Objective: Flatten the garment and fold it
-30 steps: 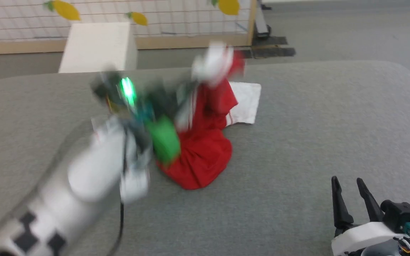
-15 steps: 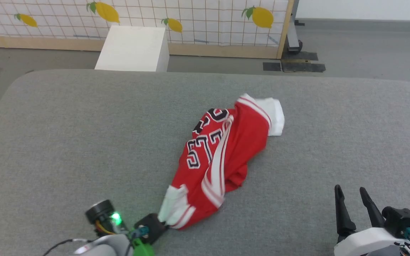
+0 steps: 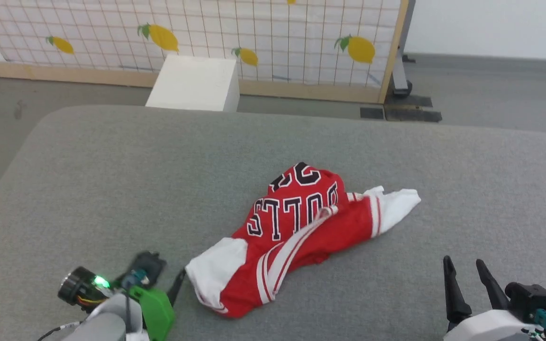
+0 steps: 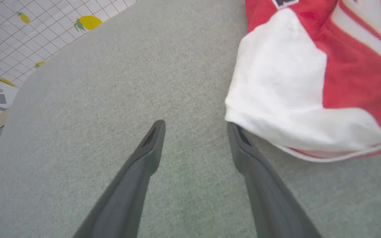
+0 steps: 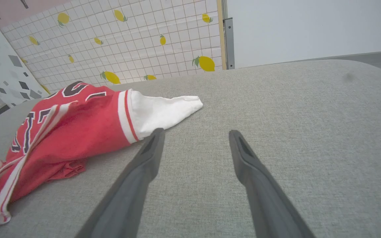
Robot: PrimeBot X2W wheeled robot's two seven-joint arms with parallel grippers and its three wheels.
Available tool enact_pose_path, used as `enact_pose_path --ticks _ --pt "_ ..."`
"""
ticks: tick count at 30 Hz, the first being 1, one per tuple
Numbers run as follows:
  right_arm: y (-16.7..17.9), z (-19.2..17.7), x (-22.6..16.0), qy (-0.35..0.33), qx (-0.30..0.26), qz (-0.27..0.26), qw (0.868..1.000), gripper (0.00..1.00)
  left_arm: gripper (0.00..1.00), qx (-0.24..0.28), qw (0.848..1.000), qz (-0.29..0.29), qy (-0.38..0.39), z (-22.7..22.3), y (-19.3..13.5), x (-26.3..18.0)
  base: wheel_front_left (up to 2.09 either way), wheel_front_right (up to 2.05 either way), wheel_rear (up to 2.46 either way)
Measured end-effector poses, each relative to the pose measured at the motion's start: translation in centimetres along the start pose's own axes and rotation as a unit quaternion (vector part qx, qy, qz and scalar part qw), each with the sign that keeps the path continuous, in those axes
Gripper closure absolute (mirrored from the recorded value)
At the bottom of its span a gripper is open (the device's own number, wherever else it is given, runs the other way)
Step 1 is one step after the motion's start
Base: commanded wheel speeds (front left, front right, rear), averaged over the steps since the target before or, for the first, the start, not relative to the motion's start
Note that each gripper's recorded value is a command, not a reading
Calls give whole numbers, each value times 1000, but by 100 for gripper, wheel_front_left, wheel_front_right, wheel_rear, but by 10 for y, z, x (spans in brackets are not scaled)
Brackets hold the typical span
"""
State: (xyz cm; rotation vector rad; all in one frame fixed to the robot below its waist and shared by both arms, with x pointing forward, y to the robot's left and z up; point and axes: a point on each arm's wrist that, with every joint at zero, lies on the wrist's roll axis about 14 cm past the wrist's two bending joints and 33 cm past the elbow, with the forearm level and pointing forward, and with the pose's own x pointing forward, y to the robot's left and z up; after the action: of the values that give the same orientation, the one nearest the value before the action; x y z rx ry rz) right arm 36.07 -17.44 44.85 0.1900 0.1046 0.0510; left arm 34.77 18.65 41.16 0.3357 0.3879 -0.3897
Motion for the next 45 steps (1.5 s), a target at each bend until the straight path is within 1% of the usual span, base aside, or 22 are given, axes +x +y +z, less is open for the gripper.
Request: enact_pose_path --ticks 1,2,3,5,6,8,11,13,16,20,23,25,27,29,32,35,37,38,39,40,45 --pt "0 1 -1 -1 0 1 1000 0 0 -24 999 23 -19 9 7 0 0 0 0" --pt "1 2 -2 -3 -1 2 1000 0 0 -77 993 64 -61 28 19 -3 0 0 0" --pt "1 3 -2 -4 -2 2 1000 0 0 -111 986 87 -85 40 27 -5 0 0 0" --pt "3 4 -1 -5 -6 5 1000 0 0 -150 973 118 -128 61 37 -11 0 0 0" --pt "4 6 0 -4 -10 7 1000 0 0 -172 963 138 -155 75 44 -17 0 0 0" --pt "6 9 4 -1 -18 12 1000 0 0 -195 945 166 -204 95 52 -31 0 0 0" --pt "16 9 11 19 -36 29 999 0 0 -228 923 193 -241 102 51 -49 0 0 0" --pt "24 8 19 39 -48 40 997 0 0 -229 916 206 -255 104 47 -57 0 0 0" --pt "33 9 35 79 -66 58 993 0 0 -208 918 206 -266 106 33 -62 0 0 0" --pt "24 7 62 160 -109 58 979 0 0 -170 930 195 -261 105 17 -60 0 0 0" --pt "13 6 82 216 -138 47 965 0 0 -171 930 196 -260 105 14 -57 0 0 0" --pt "9 2 95 257 -148 39 954 0 0 -165 932 198 -255 102 15 -56 0 0 0" --pt "9 -8 102 296 -166 39 940 0 0 -169 933 203 -246 96 16 -55 0 0 0" --pt "8 -20 107 330 -167 37 929 0 0 -165 936 202 -237 90 15 -53 0 0 0" --pt "0 -37 114 370 -183 30 910 0 0 -167 938 203 -225 84 15 -50 0 0 0" --pt "-6 -51 120 393 -199 25 898 0 0 -173 941 200 -211 76 12 -46 0 0 0" --pt "-4 -61 121 404 -201 28 892 0 0 -177 942 201 -204 71 12 -44 0 0 0" --pt "-2 -65 123 406 -198 30 891 0 0 -179 942 202 -201 70 12 -43 0 0 0" --pt "-1 -67 125 407 -196 32 892 26 0 -180 942 202 -199 68 12 -43 0 0 0" --pt "0 -68 126 407 -195 32 891 100 0 -180 942 203 -197 67 13 -43 0 0 0" --pt "-6 -68 125 396 -185 25 899 100 0 -175 945 201 -191 64 13 -39 0 0 0"
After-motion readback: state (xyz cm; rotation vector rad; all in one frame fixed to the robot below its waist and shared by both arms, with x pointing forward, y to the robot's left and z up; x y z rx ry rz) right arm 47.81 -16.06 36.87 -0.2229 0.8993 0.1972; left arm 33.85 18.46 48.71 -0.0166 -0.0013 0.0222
